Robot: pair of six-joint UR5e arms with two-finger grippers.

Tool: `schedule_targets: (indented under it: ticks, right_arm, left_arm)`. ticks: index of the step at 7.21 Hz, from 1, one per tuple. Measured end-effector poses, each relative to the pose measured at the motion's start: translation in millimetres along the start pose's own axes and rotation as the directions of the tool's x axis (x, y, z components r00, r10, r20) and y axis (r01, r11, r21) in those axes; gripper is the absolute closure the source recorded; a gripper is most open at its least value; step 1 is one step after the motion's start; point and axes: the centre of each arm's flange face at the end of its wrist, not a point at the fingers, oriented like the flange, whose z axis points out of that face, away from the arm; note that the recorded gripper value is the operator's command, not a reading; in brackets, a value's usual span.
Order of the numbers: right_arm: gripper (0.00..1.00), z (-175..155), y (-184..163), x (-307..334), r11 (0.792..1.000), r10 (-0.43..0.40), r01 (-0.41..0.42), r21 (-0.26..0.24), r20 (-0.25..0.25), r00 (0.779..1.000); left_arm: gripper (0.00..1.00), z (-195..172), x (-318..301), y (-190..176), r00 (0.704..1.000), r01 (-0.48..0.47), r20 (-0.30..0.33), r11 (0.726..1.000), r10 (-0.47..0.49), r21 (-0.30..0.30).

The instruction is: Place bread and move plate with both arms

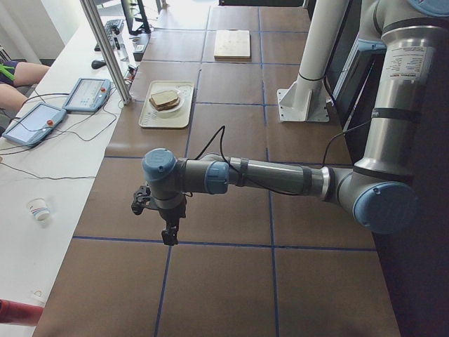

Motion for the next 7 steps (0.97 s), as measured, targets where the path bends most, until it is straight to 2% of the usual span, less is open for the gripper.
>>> schedule_targets:
  ticks: [3,5,7]
  right_arm:
    - [0.0,3,6,4,0.999,0.037,-0.037,-0.007,0.008,0.999]
    - [0.0,3,8,5,0.999,0.05,-0.05,-0.008,0.008,0.999]
    - [0.0,3,8,5,0.999,0.052,-0.052,-0.008,0.007,0.999]
  left_arm:
    - [0.0,24,-34,42,0.999,0.012,-0.051,0.999,-0.014,-0.035]
    - [0.0,32,-33,55,0.991,0.048,-0.12,0.998,-0.053,-0.04]
    - [0.0,35,-30,60,0.985,0.083,-0.151,0.996,-0.087,-0.037]
